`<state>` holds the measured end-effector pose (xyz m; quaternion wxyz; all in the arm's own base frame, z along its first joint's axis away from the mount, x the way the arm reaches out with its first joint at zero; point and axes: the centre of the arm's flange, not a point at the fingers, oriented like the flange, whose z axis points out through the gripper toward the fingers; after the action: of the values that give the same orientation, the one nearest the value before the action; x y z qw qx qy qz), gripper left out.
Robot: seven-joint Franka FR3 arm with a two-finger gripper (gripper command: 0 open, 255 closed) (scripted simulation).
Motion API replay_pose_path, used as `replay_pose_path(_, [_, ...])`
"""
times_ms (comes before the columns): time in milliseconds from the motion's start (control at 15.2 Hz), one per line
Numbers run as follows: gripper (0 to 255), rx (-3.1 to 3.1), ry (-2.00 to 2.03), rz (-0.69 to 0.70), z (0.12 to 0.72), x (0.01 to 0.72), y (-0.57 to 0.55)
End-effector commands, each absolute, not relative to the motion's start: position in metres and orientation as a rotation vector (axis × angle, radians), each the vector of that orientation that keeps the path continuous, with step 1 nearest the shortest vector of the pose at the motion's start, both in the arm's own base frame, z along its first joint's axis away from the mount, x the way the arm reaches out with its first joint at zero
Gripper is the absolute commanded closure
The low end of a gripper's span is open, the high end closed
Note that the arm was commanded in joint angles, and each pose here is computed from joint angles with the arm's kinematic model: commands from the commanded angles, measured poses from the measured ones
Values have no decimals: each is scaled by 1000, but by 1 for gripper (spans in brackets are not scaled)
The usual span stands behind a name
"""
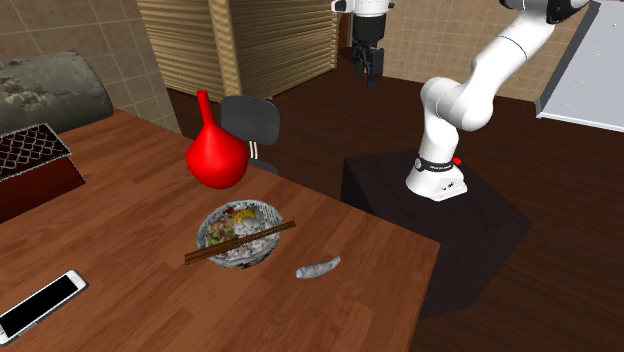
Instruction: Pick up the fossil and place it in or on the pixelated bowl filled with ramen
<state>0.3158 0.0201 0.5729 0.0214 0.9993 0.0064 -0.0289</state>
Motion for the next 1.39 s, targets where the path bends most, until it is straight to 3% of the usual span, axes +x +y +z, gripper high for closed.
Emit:
replay_pose_path(0, [0,3097,20,-90,573,316,20])
replay_pose_path(1320, [0,3021,212,-76,437,430,225])
